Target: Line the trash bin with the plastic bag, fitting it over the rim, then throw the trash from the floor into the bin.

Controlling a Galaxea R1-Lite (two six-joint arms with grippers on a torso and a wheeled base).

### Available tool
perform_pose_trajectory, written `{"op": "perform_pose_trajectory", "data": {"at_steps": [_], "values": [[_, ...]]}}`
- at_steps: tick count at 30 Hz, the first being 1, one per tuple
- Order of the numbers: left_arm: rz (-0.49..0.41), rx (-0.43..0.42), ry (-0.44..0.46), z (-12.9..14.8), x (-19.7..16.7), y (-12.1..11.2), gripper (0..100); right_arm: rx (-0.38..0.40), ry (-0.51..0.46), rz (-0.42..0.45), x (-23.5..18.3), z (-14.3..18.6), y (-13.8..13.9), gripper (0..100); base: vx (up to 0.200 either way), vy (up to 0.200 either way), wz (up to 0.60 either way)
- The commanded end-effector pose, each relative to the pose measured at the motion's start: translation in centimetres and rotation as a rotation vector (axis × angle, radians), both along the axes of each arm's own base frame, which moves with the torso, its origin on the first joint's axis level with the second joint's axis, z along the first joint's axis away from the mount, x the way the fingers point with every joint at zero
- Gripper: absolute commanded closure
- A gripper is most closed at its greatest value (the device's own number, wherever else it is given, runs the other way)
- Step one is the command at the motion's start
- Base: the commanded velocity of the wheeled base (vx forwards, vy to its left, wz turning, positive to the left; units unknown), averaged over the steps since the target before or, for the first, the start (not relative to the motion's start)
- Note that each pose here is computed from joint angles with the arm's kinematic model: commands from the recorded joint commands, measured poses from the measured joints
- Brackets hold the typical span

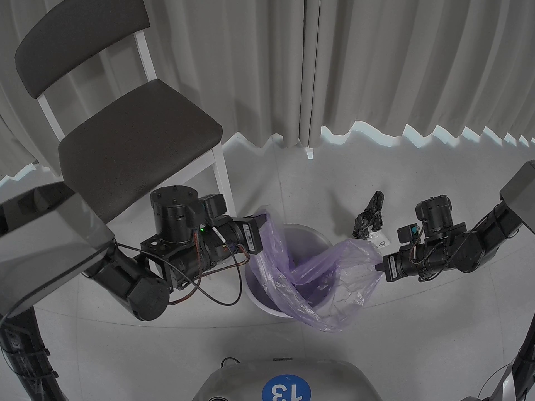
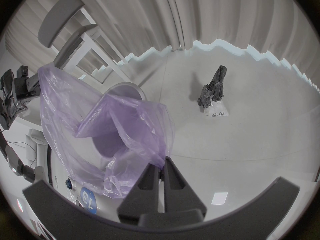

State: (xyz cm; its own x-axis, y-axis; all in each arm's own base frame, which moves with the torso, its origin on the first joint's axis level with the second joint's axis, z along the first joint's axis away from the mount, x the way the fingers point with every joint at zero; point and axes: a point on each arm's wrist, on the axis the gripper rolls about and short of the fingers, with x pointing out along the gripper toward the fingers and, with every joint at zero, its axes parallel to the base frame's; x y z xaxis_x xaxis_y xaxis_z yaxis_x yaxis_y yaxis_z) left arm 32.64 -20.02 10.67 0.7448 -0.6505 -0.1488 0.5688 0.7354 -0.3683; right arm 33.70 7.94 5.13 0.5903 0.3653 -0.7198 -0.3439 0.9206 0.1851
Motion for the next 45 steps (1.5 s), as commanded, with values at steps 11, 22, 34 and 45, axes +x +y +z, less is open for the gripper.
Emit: {"op": "perform_pose_trajectory", "data": {"at_steps": [11, 22, 34, 45], "values": [[0.078, -0.010, 0.143, -5.2, 2.6, 1.6, 100, 0.026, -0.032, 0.008, -1.2, 1.4, 0.3, 100, 0.000, 0.000, 0.00], [0.159, 0.003, 0.181, -7.0, 2.4, 5.4, 100, 0.094, 0.007, 0.011, 0.3, 0.4, 2.8, 100, 0.000, 0.000, 0.00], [0.130, 0.006, 0.207, -9.0, 0.0, 6.9, 100, 0.102, 0.095, 0.007, -0.9, -2.0, 2.0, 100, 0.000, 0.000, 0.00], [0.131, -0.006, 0.124, -8.8, 2.2, 6.3, 100, 0.121, 0.030, 0.008, 0.5, -3.8, 2.4, 100, 0.000, 0.000, 0.00]]}}
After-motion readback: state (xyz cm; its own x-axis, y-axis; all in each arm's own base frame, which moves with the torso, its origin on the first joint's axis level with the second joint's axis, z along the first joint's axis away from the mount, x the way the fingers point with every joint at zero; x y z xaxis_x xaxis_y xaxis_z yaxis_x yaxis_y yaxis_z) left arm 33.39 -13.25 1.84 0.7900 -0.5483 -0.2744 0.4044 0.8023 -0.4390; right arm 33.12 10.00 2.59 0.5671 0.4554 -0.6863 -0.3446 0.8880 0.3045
